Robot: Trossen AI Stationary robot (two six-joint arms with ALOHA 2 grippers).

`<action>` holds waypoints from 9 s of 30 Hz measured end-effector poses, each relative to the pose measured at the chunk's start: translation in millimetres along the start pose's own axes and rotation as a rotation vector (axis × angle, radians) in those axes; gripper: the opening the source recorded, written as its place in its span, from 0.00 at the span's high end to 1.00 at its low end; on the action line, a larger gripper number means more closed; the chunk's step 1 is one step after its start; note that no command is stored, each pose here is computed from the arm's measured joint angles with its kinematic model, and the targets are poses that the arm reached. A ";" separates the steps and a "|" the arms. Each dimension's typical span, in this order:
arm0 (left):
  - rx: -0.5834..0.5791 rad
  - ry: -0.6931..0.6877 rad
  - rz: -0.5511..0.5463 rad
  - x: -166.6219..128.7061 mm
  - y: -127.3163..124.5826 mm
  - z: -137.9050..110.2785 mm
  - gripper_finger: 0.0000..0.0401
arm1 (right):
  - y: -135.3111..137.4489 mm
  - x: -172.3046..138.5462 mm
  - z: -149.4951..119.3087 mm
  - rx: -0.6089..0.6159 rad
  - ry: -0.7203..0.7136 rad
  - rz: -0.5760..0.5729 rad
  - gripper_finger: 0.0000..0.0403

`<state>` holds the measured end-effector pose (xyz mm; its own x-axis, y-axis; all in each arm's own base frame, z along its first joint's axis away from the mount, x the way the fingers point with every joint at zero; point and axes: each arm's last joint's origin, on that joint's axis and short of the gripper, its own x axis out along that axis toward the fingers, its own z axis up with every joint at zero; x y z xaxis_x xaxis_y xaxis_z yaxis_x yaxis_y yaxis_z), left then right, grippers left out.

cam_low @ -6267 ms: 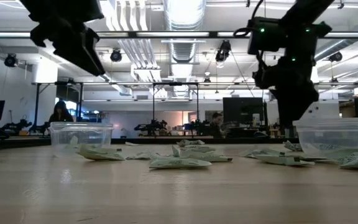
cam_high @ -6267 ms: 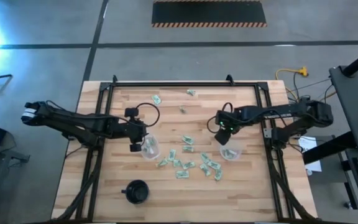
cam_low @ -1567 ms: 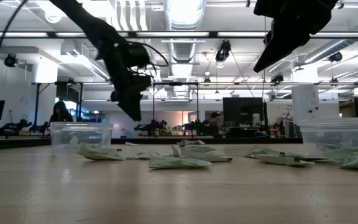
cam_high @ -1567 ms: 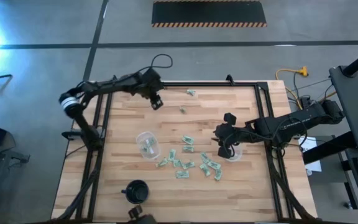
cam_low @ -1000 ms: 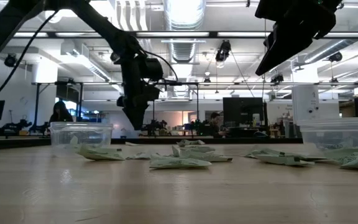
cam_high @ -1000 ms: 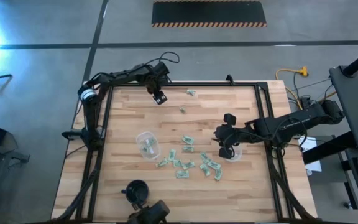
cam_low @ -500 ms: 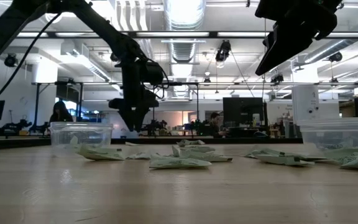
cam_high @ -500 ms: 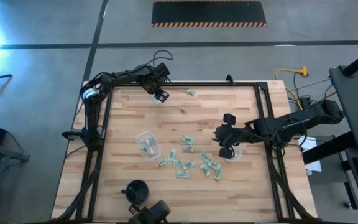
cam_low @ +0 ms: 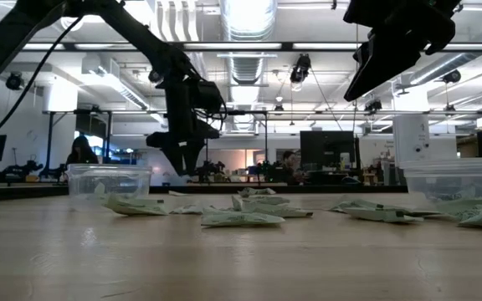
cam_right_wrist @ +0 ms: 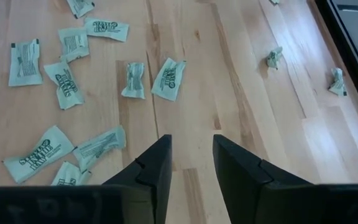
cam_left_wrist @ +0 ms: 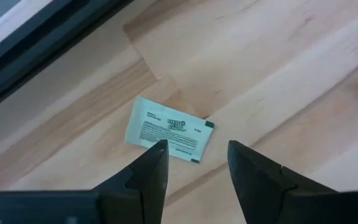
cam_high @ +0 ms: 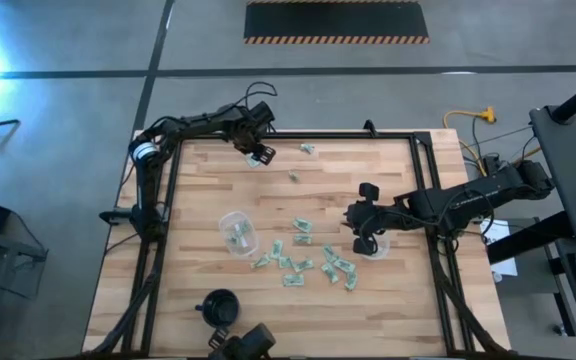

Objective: Pick and place Stevia / Truvia into bins
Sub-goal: Put the stevia packet into the oval transparent container

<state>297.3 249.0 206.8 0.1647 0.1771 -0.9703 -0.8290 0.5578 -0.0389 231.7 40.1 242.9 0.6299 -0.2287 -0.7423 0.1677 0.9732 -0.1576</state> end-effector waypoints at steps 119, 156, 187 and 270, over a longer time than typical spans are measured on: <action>0.659 0.061 -0.087 -8.0 -70.9 -32.0 0.63 | -11.9 -21.8 -20.2 -0.013 -0.015 0.012 0.85; 0.088 0.117 -0.084 32.3 -47.5 -14.0 0.23 | -11.5 -20.8 -20.0 -0.011 -0.022 0.013 0.85; 0.159 0.150 -0.132 38.6 -55.2 -18.0 0.40 | -11.3 -19.2 -22.0 -0.012 -0.019 0.013 0.85; 0.349 0.049 -0.147 -44.2 -57.3 -45.8 1.00 | -11.3 -19.3 -21.7 -0.022 -0.021 0.012 0.85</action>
<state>313.0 172.1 241.1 0.2358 0.0402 -0.9710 -0.5648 0.8187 -0.1033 201.2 34.1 245.0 0.6479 -0.2168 -0.7302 0.1434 0.9762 -0.1627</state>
